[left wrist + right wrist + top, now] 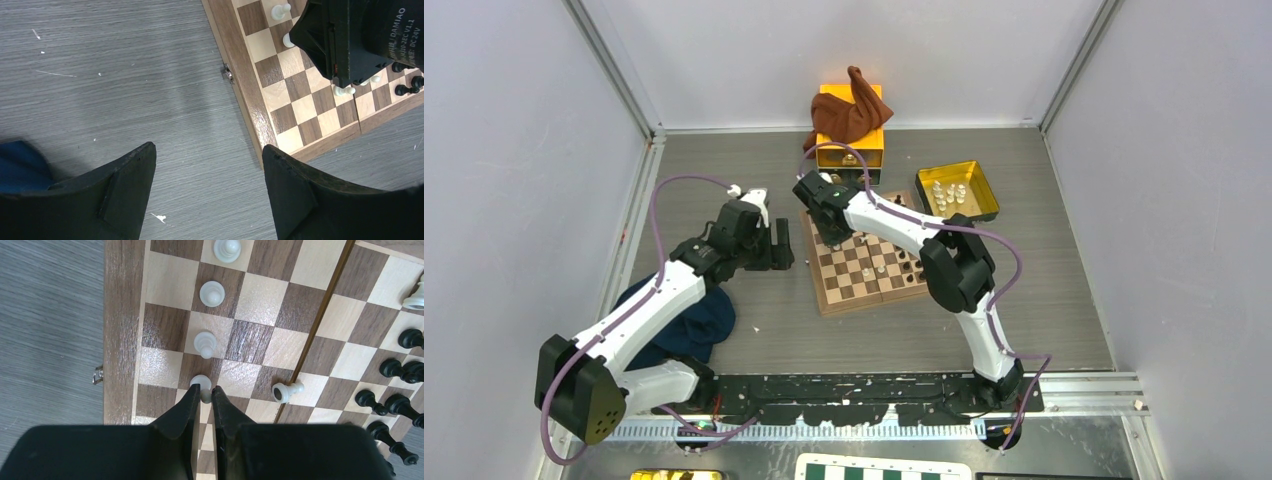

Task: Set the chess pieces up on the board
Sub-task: Place the chess piece on the chessboard.

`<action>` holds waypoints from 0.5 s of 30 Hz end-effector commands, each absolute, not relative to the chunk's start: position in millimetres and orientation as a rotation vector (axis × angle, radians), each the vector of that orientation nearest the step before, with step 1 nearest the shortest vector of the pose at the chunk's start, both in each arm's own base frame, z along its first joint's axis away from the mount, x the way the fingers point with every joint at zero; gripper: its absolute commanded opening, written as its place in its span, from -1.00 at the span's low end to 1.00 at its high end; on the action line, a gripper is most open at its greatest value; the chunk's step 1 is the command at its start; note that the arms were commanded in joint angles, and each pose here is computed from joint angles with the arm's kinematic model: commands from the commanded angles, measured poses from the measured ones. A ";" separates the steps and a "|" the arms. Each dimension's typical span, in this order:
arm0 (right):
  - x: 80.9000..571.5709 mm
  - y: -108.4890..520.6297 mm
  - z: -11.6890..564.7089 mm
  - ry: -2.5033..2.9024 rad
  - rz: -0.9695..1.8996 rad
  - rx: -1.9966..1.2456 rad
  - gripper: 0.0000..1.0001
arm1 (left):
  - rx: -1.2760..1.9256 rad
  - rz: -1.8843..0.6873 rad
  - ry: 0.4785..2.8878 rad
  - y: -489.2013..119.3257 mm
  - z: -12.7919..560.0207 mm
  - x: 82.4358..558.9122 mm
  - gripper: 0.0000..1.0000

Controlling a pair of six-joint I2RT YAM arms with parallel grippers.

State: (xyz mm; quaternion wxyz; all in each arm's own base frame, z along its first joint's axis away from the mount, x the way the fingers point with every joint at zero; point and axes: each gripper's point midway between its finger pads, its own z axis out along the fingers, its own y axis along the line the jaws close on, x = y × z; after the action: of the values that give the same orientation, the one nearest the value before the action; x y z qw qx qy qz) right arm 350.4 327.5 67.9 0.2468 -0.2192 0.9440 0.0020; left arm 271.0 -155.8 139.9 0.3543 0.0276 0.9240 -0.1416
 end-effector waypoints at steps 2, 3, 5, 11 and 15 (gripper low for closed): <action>358.1 339.7 81.5 2.525 0.040 -0.602 -0.98 | 0.064 -0.382 2.328 -155.6 153.0 276.9 0.57; 358.4 339.7 80.6 2.526 0.039 -0.603 -0.98 | 0.067 -0.380 2.330 -155.4 152.1 276.7 0.57; 358.2 341.2 80.4 2.525 0.040 -0.605 -0.98 | 0.066 -0.381 2.328 -155.3 152.8 276.5 0.57; 358.5 342.7 78.3 2.526 0.036 -0.615 -0.98 | 0.067 -0.379 2.327 -154.8 152.8 276.9 0.57; 358.3 344.0 78.0 2.527 0.036 -0.619 -0.98 | 0.070 -0.377 2.327 -154.6 152.7 276.7 0.57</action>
State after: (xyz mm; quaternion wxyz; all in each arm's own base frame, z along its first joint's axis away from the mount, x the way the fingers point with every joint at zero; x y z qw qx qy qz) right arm 352.7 331.7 63.7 0.2463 -0.2217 0.9435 0.0017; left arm 270.5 -154.8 139.0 0.3537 0.0268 0.9243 -0.1406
